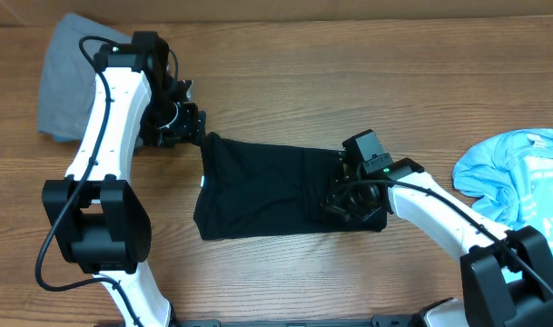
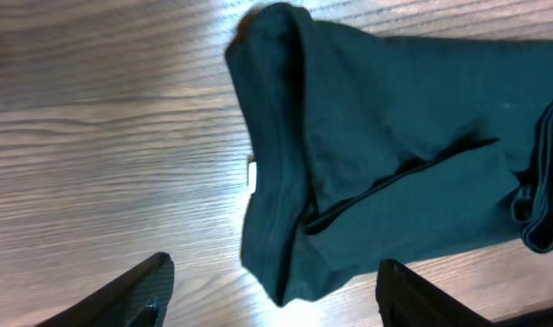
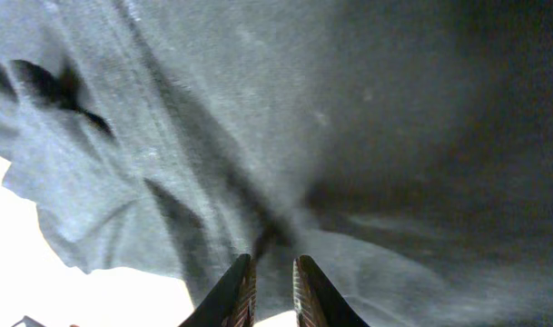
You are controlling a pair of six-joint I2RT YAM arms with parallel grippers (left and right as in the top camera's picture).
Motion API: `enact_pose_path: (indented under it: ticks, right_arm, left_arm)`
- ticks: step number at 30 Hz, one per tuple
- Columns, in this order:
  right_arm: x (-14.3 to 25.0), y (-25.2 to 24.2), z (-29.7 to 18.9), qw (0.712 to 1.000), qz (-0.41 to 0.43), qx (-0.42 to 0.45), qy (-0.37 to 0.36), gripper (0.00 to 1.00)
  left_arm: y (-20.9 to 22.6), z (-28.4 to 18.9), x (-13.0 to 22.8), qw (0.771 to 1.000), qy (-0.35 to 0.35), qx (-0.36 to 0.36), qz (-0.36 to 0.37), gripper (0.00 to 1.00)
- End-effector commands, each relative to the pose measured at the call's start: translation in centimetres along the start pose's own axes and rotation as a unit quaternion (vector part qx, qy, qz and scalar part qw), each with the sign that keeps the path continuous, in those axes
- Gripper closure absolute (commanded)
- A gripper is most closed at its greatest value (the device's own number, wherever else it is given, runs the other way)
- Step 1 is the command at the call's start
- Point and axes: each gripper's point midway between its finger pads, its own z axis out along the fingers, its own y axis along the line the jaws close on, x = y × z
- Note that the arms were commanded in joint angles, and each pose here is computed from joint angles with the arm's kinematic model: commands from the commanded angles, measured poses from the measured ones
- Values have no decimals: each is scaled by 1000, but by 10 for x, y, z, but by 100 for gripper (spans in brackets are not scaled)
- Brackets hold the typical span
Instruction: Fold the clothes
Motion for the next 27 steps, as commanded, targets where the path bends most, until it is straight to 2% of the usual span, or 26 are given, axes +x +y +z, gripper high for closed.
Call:
enact_pose_path:
  ticks: [1,5,15,16,18,21,23,25,26,27]
  right_arm:
    - [5,4,2,1000,16,-18,17,81]
    - [5,4,2,1000,16,-18,17,80]
    - [4,5,2,1000,15,-19,15,80]
    - [4,5,2,1000,15,-19,15,80]
    - [4,5,2,1000,15,-19,15,80]
    - [4,5,2,1000,15,-19,15,80]
    - [4,5,2,1000,15,-19,15,80]
    - [4,5,2,1000,15,-19,15,80]
    - [4,5,2,1000,15,-19,15,80]
    - [4,5,2,1000,15,-19,15,80]
  left_arm:
    - [-7,23,17,999,27,32,-7,25]
    - [-10,60,24,997,34,65,-10,24]
    - [-14,119,30,997,10,70,22,22]
    - [-17,125,32,997,10,70,29,21]
    - [-27,143,45,996,22,70,55,14]
    - [-38,154,61,993,42,72,79,15]
    - [-41,158,68,992,51,69,89,21]
    - [-40,160,72,992,57,58,92,35]
    - [-39,159,74,992,62,56,91,62]
    - [-38,159,76,992,66,56,88,79]
